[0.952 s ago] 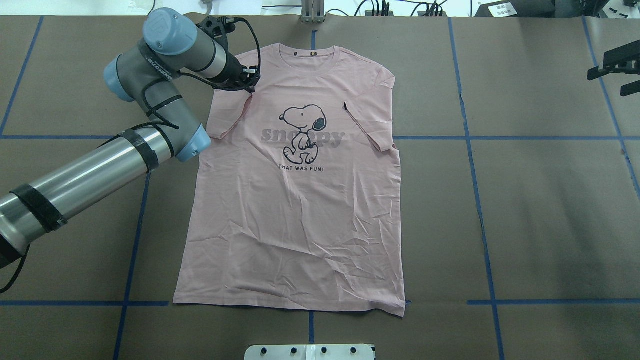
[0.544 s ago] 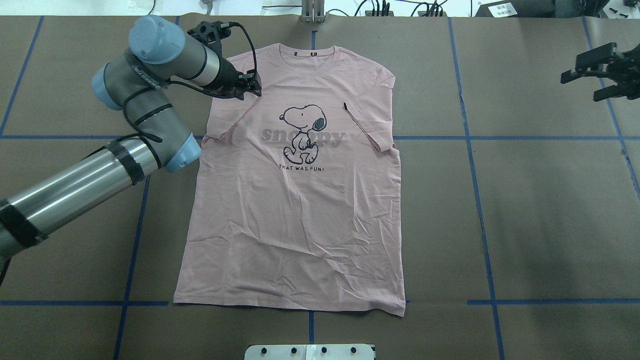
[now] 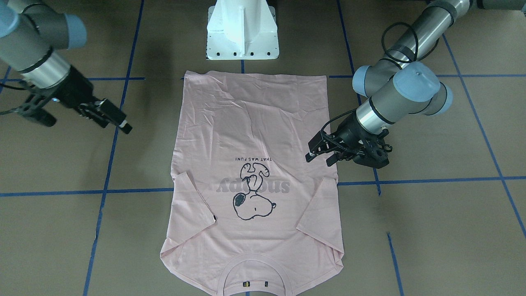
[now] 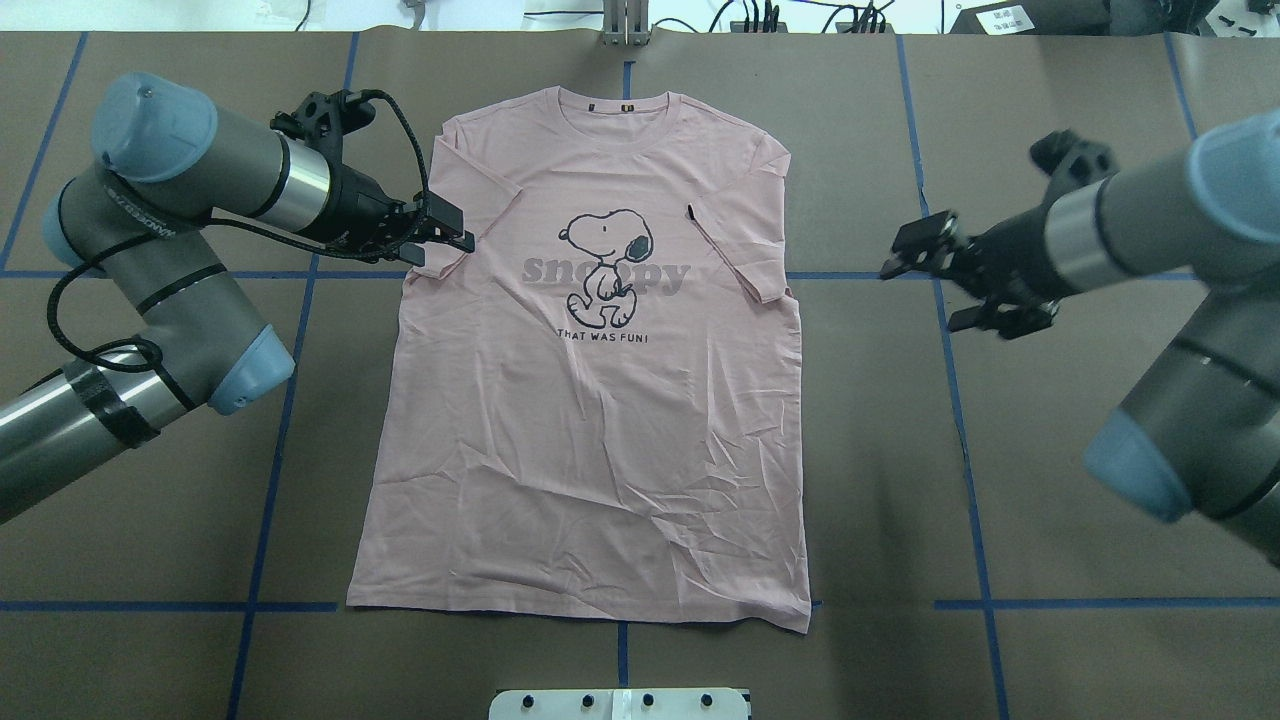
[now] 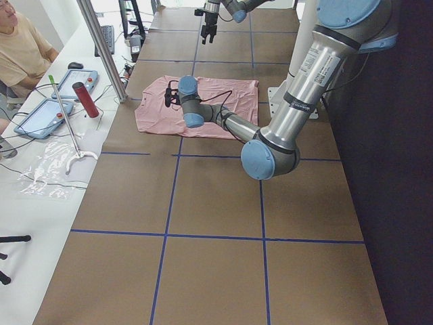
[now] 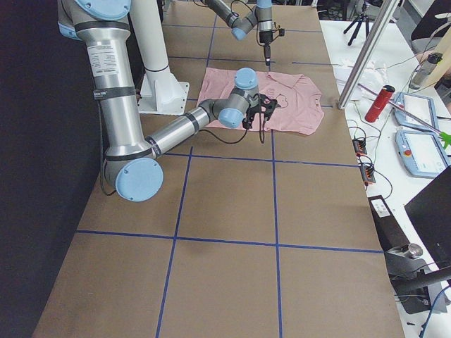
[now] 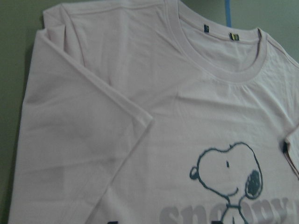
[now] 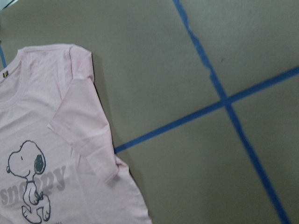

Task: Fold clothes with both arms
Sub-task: 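Move the right gripper to the hem corner nearest the robot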

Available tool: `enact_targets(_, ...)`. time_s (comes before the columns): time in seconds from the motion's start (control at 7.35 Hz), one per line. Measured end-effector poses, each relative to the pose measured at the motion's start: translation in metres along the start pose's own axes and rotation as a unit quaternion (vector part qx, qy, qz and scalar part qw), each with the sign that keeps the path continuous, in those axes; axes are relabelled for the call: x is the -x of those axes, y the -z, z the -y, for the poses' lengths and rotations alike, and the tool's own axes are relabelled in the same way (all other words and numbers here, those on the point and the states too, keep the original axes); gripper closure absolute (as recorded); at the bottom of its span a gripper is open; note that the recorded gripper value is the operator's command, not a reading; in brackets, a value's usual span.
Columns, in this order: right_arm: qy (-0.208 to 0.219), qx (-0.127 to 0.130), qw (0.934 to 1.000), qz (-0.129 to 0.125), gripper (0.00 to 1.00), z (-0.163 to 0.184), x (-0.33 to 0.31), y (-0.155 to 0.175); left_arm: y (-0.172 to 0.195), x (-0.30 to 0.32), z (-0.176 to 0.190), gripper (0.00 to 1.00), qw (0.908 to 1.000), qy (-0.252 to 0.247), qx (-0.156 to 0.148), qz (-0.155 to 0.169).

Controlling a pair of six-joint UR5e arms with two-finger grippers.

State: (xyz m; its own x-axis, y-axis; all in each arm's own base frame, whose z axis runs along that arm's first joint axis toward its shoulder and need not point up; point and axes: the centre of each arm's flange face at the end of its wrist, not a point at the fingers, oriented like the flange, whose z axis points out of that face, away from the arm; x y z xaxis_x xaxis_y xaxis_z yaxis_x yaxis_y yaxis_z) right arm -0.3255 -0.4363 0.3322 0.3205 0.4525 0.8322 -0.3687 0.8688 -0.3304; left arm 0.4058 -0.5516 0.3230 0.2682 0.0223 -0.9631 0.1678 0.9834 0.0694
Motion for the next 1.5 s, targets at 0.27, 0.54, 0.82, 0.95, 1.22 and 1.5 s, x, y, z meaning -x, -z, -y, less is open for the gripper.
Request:
enact_targets(0.27,-0.048,-0.019,0.9982,-0.032,0.12,-0.131,0.023,-0.037,0.002,0.004,-0.004,0.24,1.0,0.003,0.0,0.001)
enact_targets(0.54,-0.082,-0.037,0.9947,-0.05,0.18,-0.217,0.012,-0.065,0.001,0.004,-0.004,0.24,1.0,0.004,0.0,0.001)
enact_targets(0.82,-0.099,-0.037,0.9925,-0.062,0.21,-0.261,-0.004,-0.081,0.001,0.004,-0.004,0.24,1.0,0.004,0.0,0.001)
enact_targets(0.95,-0.101,-0.037,0.9917,-0.071,0.22,-0.27,-0.012,-0.09,0.0,0.004,-0.004,0.23,1.0,0.004,0.0,0.001)
enact_targets(1.22,-0.096,-0.045,0.99,-0.093,0.25,-0.277,-0.034,-0.104,0.001,0.002,-0.004,0.23,1.0,0.004,-0.001,0.0)
enact_targets(1.5,-0.086,-0.049,0.9901,-0.1,0.3,-0.288,-0.045,-0.112,0.001,0.0,-0.003,0.23,1.0,0.004,-0.002,0.0)
